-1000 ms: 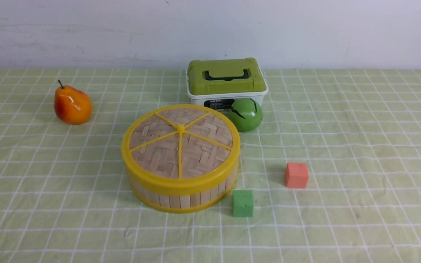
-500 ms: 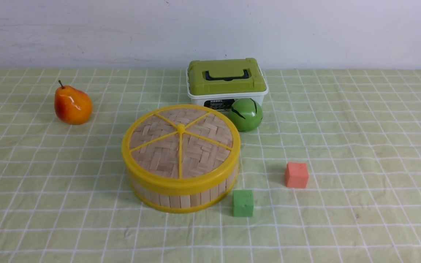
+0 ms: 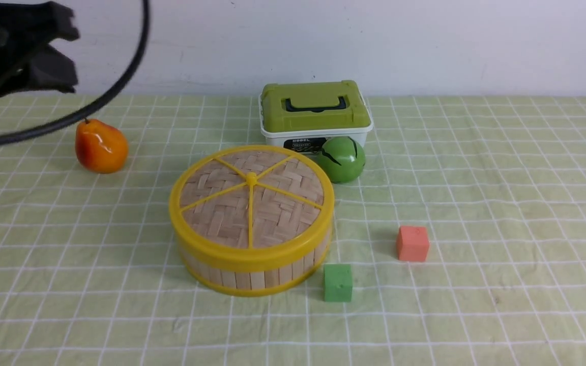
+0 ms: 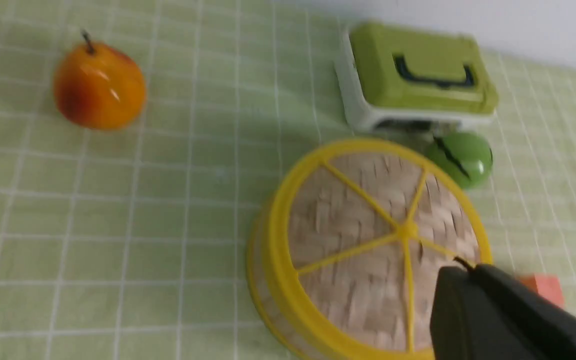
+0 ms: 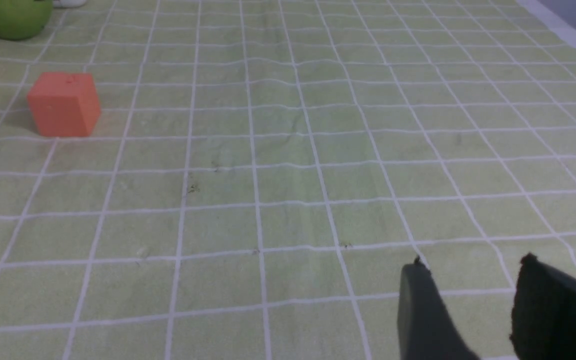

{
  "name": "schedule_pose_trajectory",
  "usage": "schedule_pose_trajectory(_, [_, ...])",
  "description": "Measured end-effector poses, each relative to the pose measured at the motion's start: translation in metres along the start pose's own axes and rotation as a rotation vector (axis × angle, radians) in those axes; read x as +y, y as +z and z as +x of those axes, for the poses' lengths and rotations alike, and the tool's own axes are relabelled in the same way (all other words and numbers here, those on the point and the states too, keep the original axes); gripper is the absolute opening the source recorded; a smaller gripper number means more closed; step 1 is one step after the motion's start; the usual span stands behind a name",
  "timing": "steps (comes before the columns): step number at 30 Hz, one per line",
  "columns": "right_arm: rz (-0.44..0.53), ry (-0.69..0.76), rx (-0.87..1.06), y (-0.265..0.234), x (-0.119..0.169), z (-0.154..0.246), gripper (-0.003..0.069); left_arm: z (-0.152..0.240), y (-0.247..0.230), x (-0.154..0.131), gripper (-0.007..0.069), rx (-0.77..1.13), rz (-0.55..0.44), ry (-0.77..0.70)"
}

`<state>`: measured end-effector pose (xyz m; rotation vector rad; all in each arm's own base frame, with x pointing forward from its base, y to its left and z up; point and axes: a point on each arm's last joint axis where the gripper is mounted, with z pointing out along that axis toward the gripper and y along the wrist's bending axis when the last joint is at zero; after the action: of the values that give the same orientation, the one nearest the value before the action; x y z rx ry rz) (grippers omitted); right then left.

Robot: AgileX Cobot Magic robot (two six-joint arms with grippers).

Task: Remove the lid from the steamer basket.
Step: Use the left arm to lift the lid of the steamer

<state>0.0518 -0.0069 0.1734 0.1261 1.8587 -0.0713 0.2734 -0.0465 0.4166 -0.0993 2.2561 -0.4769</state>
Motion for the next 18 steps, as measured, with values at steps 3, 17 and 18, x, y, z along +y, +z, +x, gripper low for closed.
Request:
schedule_pose_trajectory(3, [0.0,0.0,0.0,0.0,0.0,0.0,0.0241,-0.012,0.027,-0.008,-0.0013,0.148,0.044,0.012])
schedule_pose_trajectory(17, [0.0,0.0,0.0,0.0,0.0,0.0,0.0241,0.006,0.154,-0.091,0.0029,0.412,-0.044,0.354])
schedule_pose_trajectory(18, [0.0,0.0,0.0,0.0,0.0,0.0,0.0241,0.008,0.161,-0.094,0.0056,0.416,-0.062,0.38])
